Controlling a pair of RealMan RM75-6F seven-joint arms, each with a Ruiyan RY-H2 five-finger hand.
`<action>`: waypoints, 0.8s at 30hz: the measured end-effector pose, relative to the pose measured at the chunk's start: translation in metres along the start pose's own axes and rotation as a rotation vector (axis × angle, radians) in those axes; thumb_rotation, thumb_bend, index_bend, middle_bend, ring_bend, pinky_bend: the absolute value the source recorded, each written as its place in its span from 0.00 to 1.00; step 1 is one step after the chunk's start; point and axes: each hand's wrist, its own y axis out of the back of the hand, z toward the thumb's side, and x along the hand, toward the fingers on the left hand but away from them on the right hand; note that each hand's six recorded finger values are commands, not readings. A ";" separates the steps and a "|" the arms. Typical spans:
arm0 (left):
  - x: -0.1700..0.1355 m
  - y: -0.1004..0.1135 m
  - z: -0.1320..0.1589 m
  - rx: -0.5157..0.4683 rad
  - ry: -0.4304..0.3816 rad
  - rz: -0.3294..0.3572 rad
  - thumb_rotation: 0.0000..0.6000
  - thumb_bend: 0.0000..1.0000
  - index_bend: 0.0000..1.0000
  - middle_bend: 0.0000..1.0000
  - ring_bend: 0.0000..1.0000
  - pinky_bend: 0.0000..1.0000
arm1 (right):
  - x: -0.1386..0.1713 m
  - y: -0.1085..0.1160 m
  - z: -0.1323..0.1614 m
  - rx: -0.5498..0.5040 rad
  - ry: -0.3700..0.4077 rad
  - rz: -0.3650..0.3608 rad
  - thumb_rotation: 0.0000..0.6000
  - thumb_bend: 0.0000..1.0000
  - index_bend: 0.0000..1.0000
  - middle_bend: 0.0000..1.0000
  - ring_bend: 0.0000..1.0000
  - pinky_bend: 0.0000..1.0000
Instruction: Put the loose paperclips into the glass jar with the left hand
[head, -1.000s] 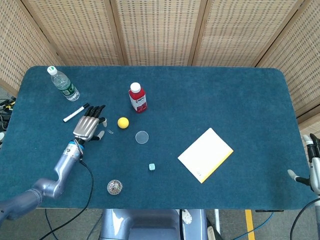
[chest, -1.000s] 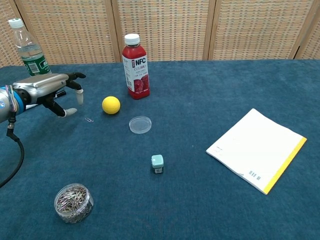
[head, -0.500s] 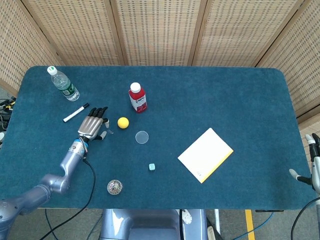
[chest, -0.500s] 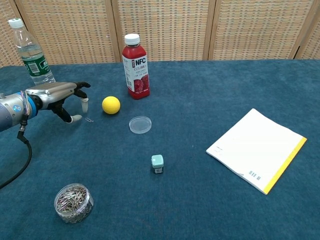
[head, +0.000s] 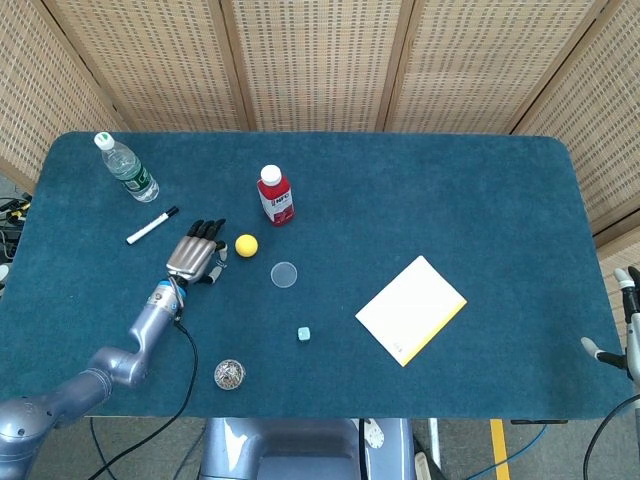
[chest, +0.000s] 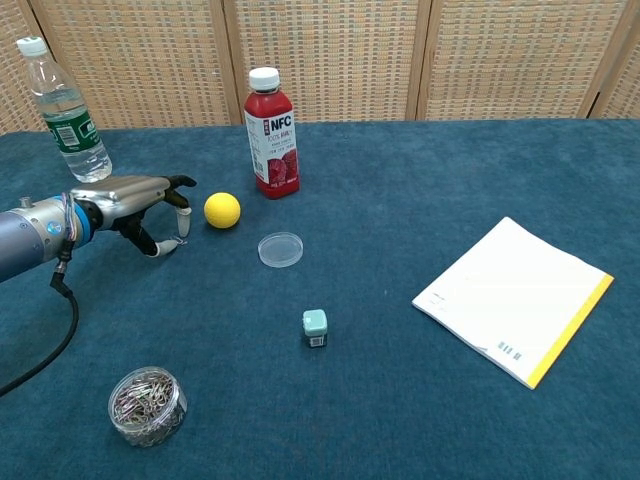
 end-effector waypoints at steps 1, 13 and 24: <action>0.000 -0.001 0.000 0.001 -0.001 0.000 1.00 0.41 0.48 0.00 0.00 0.00 | 0.000 0.000 0.000 0.000 0.000 0.000 1.00 0.00 0.00 0.00 0.00 0.00; 0.000 -0.005 -0.003 0.002 0.013 -0.007 1.00 0.42 0.55 0.00 0.00 0.00 | 0.000 0.000 0.000 -0.001 0.000 0.002 1.00 0.00 0.00 0.00 0.00 0.00; -0.004 -0.010 -0.011 0.000 0.027 -0.012 1.00 0.43 0.62 0.00 0.00 0.00 | 0.000 0.000 0.000 -0.002 0.002 0.002 1.00 0.00 0.00 0.00 0.00 0.00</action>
